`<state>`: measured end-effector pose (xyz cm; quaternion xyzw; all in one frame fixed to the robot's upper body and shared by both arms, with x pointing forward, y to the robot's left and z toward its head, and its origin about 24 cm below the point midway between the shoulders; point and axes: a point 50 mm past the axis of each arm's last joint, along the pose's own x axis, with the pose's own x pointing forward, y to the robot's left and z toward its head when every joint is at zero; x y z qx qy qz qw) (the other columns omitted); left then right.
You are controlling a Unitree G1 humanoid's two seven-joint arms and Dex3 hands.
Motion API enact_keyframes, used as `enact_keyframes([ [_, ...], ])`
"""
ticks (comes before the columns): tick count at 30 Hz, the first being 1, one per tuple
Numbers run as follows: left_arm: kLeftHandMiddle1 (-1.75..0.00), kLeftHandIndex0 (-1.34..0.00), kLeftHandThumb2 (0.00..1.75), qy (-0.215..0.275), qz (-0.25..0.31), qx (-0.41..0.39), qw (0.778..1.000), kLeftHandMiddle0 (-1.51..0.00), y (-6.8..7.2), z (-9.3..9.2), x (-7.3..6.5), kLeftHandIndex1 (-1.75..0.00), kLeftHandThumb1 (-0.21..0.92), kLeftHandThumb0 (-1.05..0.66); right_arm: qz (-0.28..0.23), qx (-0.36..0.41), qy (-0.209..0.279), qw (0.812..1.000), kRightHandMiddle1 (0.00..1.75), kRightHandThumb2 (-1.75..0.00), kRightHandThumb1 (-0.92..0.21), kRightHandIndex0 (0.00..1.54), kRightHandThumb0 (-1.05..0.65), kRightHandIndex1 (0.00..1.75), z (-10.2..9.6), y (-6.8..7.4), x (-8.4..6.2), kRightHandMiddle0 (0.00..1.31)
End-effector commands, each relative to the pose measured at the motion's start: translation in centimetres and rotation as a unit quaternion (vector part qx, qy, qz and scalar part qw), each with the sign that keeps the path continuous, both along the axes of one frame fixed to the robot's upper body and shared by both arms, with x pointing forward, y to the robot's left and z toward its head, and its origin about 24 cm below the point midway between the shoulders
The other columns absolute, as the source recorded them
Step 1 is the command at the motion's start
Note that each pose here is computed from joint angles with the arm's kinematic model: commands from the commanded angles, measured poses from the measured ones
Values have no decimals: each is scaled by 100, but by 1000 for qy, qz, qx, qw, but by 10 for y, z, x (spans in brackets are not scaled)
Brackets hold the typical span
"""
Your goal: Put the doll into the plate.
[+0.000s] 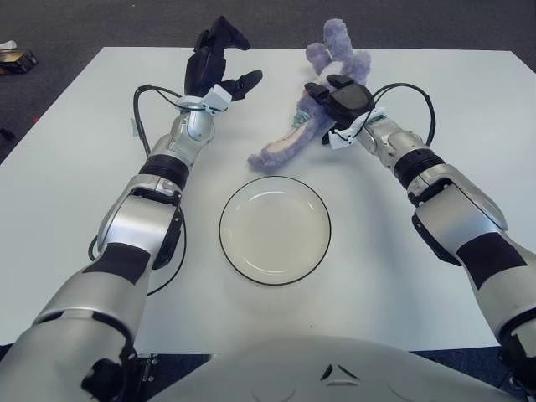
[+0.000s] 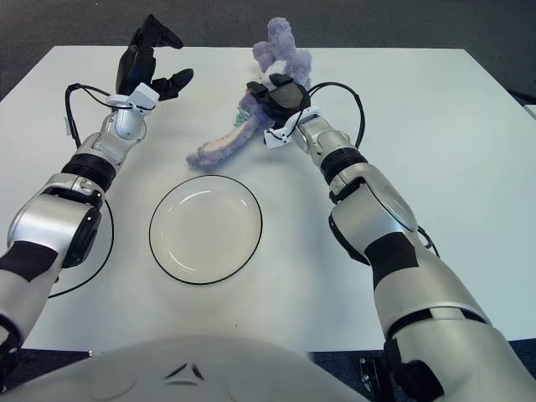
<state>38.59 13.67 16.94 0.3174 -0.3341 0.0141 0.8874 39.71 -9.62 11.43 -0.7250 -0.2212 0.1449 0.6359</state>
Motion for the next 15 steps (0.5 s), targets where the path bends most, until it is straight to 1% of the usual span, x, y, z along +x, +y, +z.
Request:
enact_keyframes([
  [1, -116, -22, 48, 6, 5, -9, 1000, -14, 3, -4, -1, -171, 92, -35, -14, -12, 4, 1000, 59, -10, -87, 45, -22, 92, -31, -12, -10, 59],
  [2, -116, -22, 48, 6, 6, -9, 1000, -14, 3, -4, -1, -171, 92, -35, -14, -10, 1, 1000, 69, -13, -88, 44, -17, 106, -32, -13, -11, 58],
  [3, -116, -22, 48, 6, 6, -10, 1000, -14, 3, -4, -1, -170, 92, -35, -14, -10, -1, 1000, 85, -17, -90, 43, -11, 126, -33, -14, -12, 56],
  [4, -116, -23, 48, 7, 6, -10, 1000, -14, 3, -4, -1, -170, 92, -35, -13, -10, -2, 1000, 95, -20, -91, 41, -7, 138, -34, -15, -12, 55],
  [7, -116, -23, 48, 7, 6, -11, 1000, -14, 3, -4, -1, -170, 92, -35, -13, -10, -5, 1000, 108, -24, -92, 40, -2, 154, -35, -16, -13, 53],
  [12, -117, -23, 47, 7, 6, -11, 1000, -14, 3, -4, -1, -170, 92, -35, -12, -10, -7, 1000, 113, -25, -92, 39, 0, 160, -35, -16, -13, 52],
  [13, -117, -23, 47, 8, 8, -13, 1000, -14, 4, -5, -1, -170, 92, -35, -7, -13, -20, 1000, 113, -25, -92, 39, 0, 160, -36, -17, -14, 52],
  [14, -117, -23, 47, 9, 9, -15, 1000, -13, 4, -5, -1, -170, 92, -35, -2, -15, -29, 999, 112, -23, -91, 45, 0, 153, -37, -18, -15, 56],
  [15, -117, -23, 47, 10, 10, -16, 1000, -13, 5, -6, -2, -170, 92, -35, 1, -17, -37, 999, 111, -22, -90, 47, 0, 151, -37, -19, -16, 57],
])
